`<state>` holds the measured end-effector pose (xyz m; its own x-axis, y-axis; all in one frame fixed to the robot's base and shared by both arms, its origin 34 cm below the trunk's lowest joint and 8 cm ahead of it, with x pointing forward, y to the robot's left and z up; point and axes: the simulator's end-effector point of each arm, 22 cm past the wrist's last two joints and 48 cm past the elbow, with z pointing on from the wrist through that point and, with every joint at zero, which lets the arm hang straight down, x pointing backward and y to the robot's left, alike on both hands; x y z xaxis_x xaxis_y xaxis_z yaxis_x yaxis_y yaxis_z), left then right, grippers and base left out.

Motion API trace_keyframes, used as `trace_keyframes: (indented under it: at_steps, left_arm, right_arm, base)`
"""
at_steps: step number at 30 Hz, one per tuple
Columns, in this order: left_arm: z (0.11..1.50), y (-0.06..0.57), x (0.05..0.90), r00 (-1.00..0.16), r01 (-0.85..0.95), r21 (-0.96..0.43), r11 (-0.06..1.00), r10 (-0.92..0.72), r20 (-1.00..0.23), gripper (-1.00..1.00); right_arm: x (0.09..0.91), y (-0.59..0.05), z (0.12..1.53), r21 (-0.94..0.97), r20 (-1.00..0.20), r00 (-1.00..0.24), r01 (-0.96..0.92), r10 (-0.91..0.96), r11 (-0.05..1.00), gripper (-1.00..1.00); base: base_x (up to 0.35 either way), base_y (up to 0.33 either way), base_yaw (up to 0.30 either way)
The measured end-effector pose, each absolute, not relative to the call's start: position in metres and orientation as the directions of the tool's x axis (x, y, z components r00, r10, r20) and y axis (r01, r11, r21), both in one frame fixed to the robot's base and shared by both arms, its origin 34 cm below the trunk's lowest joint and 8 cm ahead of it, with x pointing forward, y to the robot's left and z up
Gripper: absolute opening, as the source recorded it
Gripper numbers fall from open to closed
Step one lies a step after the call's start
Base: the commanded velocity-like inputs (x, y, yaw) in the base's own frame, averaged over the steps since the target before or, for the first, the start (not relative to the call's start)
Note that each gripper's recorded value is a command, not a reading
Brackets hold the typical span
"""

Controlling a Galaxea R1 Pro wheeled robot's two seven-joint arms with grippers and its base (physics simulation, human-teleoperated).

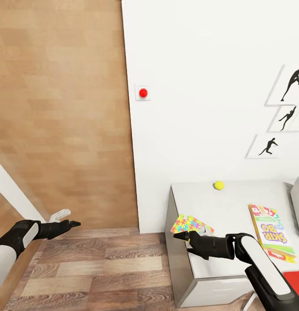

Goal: Put all the toys in the child's room - the three board games (two on the bed and one on the table), the two jigsaw puzzles on the table, and the tennis ball on the table - inside the toy box on the table in the child's room.

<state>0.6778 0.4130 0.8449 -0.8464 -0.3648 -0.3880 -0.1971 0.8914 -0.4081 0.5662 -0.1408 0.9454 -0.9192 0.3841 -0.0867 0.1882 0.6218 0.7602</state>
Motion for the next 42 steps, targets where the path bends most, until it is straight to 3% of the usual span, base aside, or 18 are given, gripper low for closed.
trace_keyframes:
  at_steps: [42]
  left_arm:
    - [0.874,0.412,0.686,-0.825,-0.175,-0.417,0.892,-0.364,-0.433,1.00]
  right_arm:
    - [0.568,-0.140,0.968,0.769,-0.131,-0.914,0.150,0.383,0.621,1.00]
  base:
    - [0.000,0.000,-0.201]
